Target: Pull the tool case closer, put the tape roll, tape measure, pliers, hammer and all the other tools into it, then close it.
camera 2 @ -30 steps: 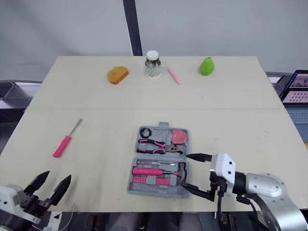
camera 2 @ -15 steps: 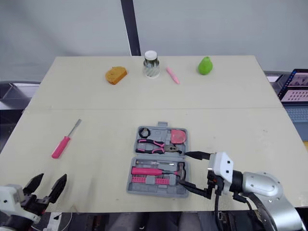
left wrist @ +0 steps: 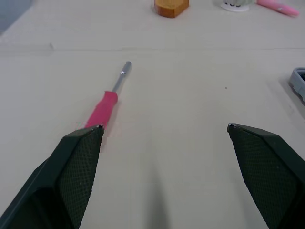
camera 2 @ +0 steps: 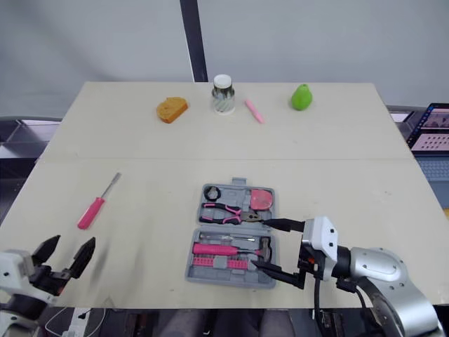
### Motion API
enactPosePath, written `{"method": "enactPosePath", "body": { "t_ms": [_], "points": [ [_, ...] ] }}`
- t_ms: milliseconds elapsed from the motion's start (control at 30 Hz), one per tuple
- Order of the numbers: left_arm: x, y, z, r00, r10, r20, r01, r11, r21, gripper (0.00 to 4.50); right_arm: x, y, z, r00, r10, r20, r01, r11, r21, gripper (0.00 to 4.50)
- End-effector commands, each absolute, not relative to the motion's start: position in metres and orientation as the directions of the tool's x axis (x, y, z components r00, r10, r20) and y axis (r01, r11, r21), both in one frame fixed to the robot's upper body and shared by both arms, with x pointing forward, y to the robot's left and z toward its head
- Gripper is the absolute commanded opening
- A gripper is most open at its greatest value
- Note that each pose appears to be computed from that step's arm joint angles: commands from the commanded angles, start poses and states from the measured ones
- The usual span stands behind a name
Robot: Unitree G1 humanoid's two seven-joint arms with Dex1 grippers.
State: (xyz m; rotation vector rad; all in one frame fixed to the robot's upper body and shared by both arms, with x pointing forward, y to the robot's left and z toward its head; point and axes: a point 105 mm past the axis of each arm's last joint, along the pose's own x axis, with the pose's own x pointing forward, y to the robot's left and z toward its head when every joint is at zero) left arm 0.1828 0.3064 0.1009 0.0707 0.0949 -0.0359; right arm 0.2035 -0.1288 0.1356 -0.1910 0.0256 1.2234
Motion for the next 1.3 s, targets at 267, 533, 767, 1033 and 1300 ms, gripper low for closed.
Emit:
{"method": "enactPosePath", "body": {
  "t_ms": [267,533,767,1033,1300],
  "points": [
    [0.226,0.35,0.141,0.962,-0.034,-0.27,0.091,0.975,0.201,4.5,0.2,-0.125,0.146,0.298,0.949,-0.105,-0.948,0.281,-0.149,4.48],
    [0.27,0.372,0.127,0.903,0.006,-0.429,0.077,0.981,0.175,4.5,0.199,-0.124,0.144,0.334,0.936,-0.114,-0.937,0.316,-0.152,4.48],
    [0.299,0.375,0.108,0.861,-0.019,-0.509,0.102,0.985,0.136,4.5,0.196,-0.128,0.144,0.37,0.921,-0.125,-0.923,0.349,-0.163,4.48],
    [0.313,0.376,0.084,0.819,-0.033,-0.573,0.122,0.985,0.118,4.5,0.191,-0.13,0.144,0.404,0.905,-0.133,-0.91,0.383,-0.161,4.48],
    [0.317,0.371,0.072,0.795,-0.064,-0.603,0.153,0.983,0.097,4.5,0.189,-0.132,0.143,0.42,0.896,-0.141,-0.904,0.4,-0.152,4.48]
  ]
}}
